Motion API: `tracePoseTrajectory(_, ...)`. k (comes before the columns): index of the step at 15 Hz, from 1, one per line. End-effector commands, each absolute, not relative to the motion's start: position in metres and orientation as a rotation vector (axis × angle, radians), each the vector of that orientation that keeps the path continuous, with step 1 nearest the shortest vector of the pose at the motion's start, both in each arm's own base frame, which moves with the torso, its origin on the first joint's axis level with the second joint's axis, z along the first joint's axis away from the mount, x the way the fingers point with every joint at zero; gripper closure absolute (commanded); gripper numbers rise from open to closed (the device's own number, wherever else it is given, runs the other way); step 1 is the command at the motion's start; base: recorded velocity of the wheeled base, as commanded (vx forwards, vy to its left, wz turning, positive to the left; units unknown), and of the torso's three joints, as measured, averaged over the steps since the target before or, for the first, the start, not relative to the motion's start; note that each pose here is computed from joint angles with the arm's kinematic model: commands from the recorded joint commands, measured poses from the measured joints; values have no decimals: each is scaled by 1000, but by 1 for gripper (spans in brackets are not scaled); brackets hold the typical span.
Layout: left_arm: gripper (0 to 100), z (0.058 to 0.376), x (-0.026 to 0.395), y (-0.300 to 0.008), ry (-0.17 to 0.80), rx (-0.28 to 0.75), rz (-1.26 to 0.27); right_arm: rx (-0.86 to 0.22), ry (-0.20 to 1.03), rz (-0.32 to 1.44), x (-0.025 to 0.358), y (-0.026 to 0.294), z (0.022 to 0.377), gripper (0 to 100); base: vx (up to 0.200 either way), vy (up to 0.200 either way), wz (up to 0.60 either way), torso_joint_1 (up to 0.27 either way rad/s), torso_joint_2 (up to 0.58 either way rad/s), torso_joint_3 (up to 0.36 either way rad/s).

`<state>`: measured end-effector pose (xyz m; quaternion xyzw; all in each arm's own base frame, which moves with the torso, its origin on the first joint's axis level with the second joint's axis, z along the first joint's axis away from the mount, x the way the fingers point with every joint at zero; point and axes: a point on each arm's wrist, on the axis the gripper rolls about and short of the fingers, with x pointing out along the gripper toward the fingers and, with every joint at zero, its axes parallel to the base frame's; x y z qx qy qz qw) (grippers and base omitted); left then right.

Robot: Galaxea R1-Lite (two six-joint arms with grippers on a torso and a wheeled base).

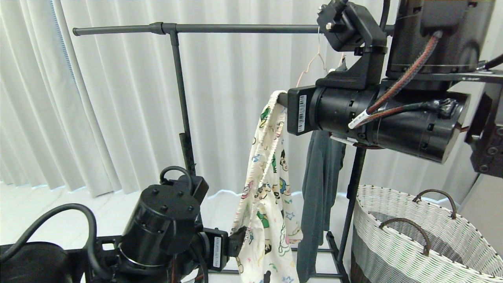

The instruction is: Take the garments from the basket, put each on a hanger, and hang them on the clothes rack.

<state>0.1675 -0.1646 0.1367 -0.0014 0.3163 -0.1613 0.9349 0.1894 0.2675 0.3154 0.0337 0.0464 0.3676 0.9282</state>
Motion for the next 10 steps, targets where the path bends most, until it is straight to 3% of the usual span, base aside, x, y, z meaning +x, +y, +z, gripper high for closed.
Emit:
tracePoseTrajectory(1,0,141,157,-154,629,-15,-335,75,84,724,192,255,321,100,0,0,0,0,0,0)
tracePoseTrajectory(4,0,152,152,-148,586,-38,-347,48,103,658,197,230,318,100,0,0,0,0,0,0)
tracePoseTrajectory(5,100,154,149,-145,574,-38,-342,32,107,632,195,216,316,100,0,0,0,0,0,0)
tracePoseTrajectory(8,100,160,147,-141,511,46,-304,17,111,600,181,187,314,100,0,0,0,0,0,0)
tracePoseTrajectory(10,100,189,146,-140,394,87,-349,3,136,594,164,167,315,100,0,0,0,0,0,0)
